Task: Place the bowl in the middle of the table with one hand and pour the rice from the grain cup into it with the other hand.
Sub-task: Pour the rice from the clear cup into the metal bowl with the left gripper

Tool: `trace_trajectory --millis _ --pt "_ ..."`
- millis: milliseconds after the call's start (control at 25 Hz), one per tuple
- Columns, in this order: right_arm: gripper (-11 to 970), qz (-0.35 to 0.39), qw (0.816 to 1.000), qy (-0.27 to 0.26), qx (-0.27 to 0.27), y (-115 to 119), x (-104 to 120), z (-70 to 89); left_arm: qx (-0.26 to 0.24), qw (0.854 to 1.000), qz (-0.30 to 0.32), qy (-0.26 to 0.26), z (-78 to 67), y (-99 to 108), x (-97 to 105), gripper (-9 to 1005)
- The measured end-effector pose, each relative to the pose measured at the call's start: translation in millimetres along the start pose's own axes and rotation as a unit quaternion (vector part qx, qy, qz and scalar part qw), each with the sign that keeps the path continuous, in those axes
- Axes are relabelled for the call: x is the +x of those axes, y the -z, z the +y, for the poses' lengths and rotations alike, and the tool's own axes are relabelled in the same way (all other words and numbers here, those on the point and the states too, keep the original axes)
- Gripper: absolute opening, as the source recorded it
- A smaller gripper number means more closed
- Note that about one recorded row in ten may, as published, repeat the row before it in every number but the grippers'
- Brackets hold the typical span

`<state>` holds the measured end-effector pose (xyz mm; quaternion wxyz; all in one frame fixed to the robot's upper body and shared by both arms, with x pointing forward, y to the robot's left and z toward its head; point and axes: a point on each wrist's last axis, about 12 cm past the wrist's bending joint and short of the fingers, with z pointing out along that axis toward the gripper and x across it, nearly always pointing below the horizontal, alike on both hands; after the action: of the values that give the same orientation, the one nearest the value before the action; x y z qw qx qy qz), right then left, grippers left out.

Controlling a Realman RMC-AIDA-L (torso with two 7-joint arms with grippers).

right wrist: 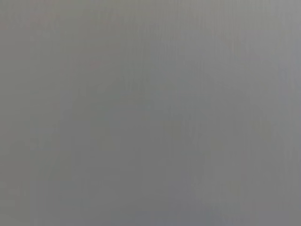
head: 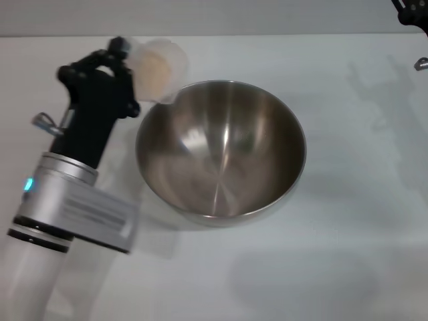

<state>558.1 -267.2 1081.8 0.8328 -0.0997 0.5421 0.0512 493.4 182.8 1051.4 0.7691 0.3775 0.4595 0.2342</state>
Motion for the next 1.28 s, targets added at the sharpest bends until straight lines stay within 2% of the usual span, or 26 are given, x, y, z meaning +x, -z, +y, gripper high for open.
trace_trajectory --millis 120,200,240,400,640,840,960,1080,1280 --pt "826 -0.001 1.0 0.001 -0.001 -1.6 -0.5 0.0 0.016 0.997 -0.034 -0.074 -5.4 -0.3 -9.2 21" --pt "825 -0.002 1.0 0.001 -0.001 -2.3 -0.6 0.2 0.027 0.987 -0.063 -0.145 -10.1 0.1 -15.6 22" --pt "825 -0.003 1.0 0.001 -0.002 -2.7 -0.8 0.4 0.027 0.987 -0.063 -0.145 -10.1 0.1 -15.6 22" --pt "825 -0.003 1.0 0.002 -0.002 -3.3 -1.0 0.7 0.036 0.966 -0.089 -0.24 -14.7 1.1 -20.3 23" --pt "825 -0.003 1.0 0.005 -0.002 -2.9 -0.9 0.6 0.036 0.923 -0.106 -0.367 -18.7 3.2 -21.5 25" --pt "825 -0.003 1.0 0.005 -0.001 -2.0 -0.9 0.3 0.03 0.88 -0.109 -0.461 -19.0 4.7 -19.2 26" --pt "825 -0.003 1.0 0.006 -0.001 -1.5 -0.7 0.0 0.021 0.865 -0.101 -0.49 -16.2 3.5 -16.7 27" --pt "825 -0.002 1.0 0.006 -0.001 -1.3 -0.6 0.0 0.019 0.863 -0.096 -0.495 -15.0 3.6 -15.4 28" --pt "825 -0.002 1.0 0.006 -0.002 -1.2 -0.6 0.4 0.061 0.863 -0.144 -0.481 -32.7 18.3 -26.1 29"
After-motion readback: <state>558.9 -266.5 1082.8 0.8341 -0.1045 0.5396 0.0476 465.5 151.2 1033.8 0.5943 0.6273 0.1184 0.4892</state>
